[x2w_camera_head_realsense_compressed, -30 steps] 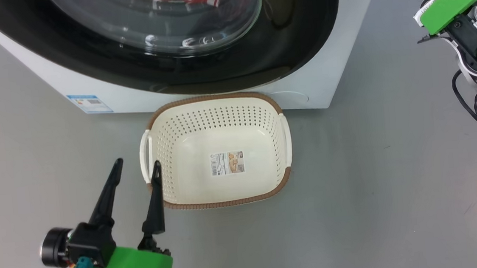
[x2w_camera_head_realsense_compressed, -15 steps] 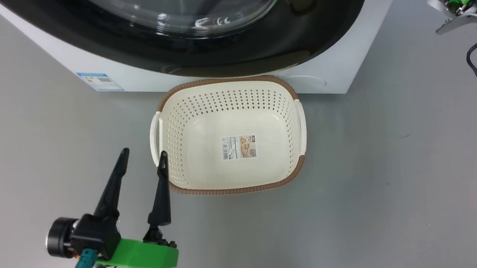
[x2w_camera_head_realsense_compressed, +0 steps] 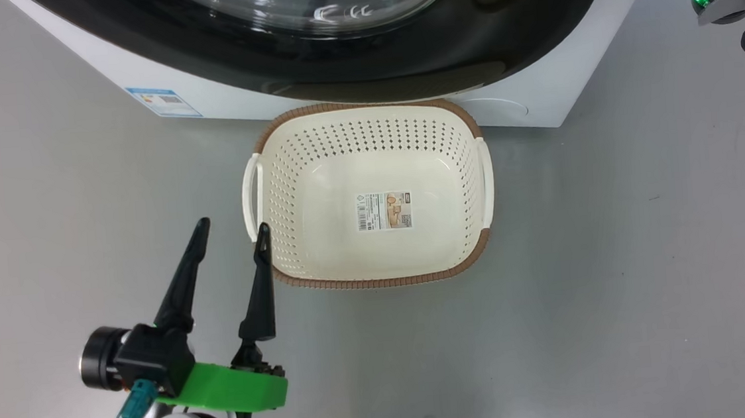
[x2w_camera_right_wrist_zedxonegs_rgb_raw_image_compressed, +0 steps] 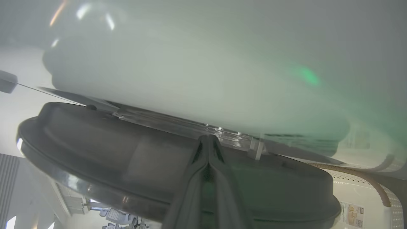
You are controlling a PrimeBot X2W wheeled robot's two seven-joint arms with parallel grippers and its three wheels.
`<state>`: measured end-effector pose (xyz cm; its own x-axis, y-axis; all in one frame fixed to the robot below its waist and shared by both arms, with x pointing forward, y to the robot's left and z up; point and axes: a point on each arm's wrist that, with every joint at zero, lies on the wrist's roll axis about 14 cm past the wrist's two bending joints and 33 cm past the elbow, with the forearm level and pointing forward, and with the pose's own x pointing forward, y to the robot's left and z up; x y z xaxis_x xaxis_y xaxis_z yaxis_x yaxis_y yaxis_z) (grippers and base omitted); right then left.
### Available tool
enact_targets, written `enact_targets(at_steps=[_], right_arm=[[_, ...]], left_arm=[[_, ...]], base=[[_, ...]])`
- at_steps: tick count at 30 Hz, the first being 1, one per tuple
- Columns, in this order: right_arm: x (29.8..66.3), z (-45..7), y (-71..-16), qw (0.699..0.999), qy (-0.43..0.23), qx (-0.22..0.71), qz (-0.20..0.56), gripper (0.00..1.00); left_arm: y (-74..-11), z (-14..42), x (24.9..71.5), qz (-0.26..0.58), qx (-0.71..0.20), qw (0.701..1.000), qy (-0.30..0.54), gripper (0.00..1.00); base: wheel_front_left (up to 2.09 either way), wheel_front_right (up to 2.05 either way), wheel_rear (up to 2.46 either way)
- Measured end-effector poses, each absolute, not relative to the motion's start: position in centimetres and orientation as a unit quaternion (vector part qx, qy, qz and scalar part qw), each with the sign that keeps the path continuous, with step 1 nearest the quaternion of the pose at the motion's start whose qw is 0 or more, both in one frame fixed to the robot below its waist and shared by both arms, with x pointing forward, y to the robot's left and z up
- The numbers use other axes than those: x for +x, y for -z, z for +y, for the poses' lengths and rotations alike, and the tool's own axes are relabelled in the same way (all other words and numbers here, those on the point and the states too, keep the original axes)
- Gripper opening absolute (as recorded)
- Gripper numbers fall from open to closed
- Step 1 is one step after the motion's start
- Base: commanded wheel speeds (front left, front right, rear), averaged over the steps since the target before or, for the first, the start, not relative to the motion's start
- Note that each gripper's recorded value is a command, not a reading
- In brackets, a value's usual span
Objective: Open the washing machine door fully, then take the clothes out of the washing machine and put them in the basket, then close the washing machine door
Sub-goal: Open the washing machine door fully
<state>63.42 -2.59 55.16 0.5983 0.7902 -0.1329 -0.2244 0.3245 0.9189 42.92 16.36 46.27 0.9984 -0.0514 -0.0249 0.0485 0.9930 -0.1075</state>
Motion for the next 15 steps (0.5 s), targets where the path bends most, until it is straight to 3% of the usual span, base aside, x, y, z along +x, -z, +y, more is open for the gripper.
enact_targets(at_steps=[15], right_arm=[[58.8,-0.7,-55.3,0.721,-0.383,0.460,0.349,0.00]], left_arm=[[-48.4,15.7,42.5,-0.012,-0.055,0.998,0.034,1.00]], base=[[0.00,0.00,0.00]])
